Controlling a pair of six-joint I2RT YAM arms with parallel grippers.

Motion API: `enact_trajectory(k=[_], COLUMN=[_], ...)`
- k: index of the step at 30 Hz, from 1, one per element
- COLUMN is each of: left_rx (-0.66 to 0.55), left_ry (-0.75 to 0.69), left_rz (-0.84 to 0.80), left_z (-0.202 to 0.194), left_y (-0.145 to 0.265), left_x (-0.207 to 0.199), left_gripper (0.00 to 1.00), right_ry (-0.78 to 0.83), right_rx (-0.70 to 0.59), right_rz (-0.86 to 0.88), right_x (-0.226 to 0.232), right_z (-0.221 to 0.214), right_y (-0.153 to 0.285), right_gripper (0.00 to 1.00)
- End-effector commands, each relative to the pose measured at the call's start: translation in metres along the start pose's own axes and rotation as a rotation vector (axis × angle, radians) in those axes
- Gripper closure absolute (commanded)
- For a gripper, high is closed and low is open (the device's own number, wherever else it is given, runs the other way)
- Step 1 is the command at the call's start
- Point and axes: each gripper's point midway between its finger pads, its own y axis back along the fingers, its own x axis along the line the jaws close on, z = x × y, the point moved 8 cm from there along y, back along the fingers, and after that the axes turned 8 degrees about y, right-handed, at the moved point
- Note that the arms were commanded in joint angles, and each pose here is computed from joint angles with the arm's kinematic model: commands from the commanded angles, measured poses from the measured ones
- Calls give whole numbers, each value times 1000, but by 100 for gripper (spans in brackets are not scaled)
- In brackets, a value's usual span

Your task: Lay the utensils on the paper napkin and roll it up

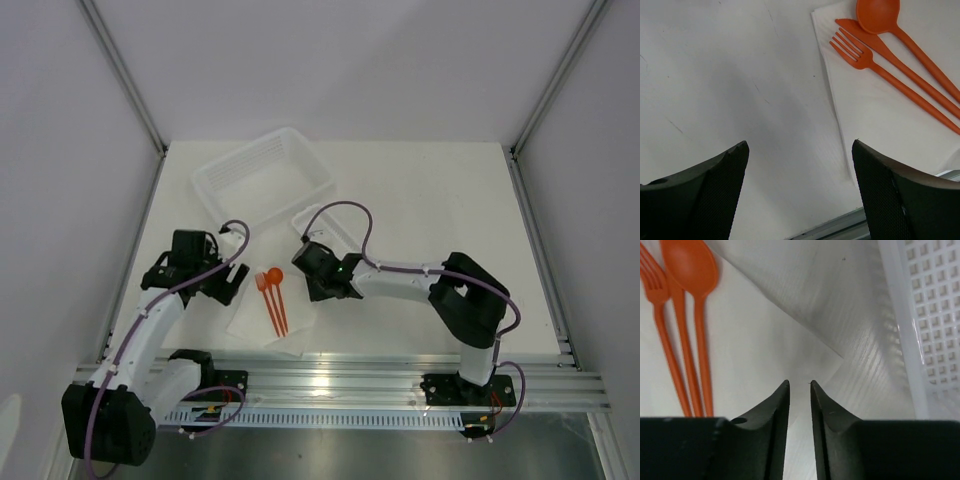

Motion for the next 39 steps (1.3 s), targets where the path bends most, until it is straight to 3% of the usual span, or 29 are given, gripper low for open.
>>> enact_trajectory(k=[1,6,11,13,26,32,39], left_rx=[-40,-63,-71,-65,-65,-58,-65], left_ry=[-27,-29,-48,-46,-30,-31,-29], left_rz=[-30,-19,-9,0,11,18,19], left_z=[9,7,0,-1,-3,-5,-3], left_y=[-3,-2,-5,-6,-8,-7,-5], left_x=[-4,-5,-5,-4,-4,-3,-3], left_gripper=[13,13,12,12,12,12,12], right_ry=[29,60,24,6,-2,-10,-19], right_rx=[-140,-130,2,37,92,105,18], right_rz=[39,121,227,256,294,348,386], right_x=[11,16,25,29,53,67,73], right_z=[46,21,-47,-67,-107,-108,-88], right_y=[48,81,80,75,49,36,48], right_gripper=[72,72,97,100,100,100,100])
